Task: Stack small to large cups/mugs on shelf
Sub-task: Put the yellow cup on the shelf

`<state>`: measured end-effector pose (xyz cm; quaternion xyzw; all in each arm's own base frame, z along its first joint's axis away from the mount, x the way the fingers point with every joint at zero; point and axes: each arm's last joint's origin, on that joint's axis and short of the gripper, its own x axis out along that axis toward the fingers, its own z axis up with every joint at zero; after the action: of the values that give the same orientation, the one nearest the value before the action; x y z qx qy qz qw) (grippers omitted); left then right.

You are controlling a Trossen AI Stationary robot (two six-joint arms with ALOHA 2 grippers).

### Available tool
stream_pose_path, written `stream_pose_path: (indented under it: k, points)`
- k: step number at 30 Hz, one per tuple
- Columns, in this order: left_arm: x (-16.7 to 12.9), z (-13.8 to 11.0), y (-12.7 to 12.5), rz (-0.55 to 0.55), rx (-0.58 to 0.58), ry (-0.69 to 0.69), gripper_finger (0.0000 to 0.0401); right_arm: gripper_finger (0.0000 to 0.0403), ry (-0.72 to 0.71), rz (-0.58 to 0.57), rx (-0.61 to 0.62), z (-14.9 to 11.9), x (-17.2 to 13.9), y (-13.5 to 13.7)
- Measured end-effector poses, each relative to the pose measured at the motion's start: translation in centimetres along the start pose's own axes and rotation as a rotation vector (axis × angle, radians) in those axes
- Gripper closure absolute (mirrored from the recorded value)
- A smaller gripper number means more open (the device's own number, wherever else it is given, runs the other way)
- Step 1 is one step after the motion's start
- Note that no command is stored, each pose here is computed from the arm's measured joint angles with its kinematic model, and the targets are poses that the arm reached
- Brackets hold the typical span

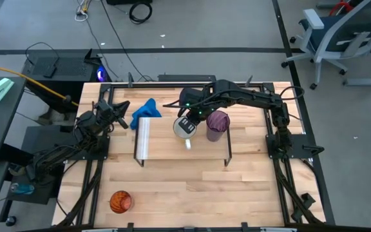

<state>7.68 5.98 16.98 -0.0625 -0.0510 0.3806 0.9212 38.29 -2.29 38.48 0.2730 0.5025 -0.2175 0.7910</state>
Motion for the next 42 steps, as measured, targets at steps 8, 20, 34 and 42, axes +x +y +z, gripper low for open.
stream_pose_path:
  k: [8,20,34,42]
  points:
    - [0.0,0.0,0.0,-0.001,0.0,0.001,0.0361,0.0349,0.012,0.016,-0.017,0.0,0.0,0.0]
    - [0.0,-0.1,0.0,0.0,-0.006,0.011,0.0356,0.0306,0.009,0.016,-0.014,0.4,0.0,-0.5]
    - [0.0,-0.1,0.0,0.001,-0.005,0.012,0.0357,0.0302,-0.102,0.08,-0.017,1.1,-3.7,-1.6]
    - [0.0,-0.1,0.0,0.001,0.003,0.012,0.0366,0.0313,-0.282,0.083,-0.072,-1.8,-10.9,-3.1]
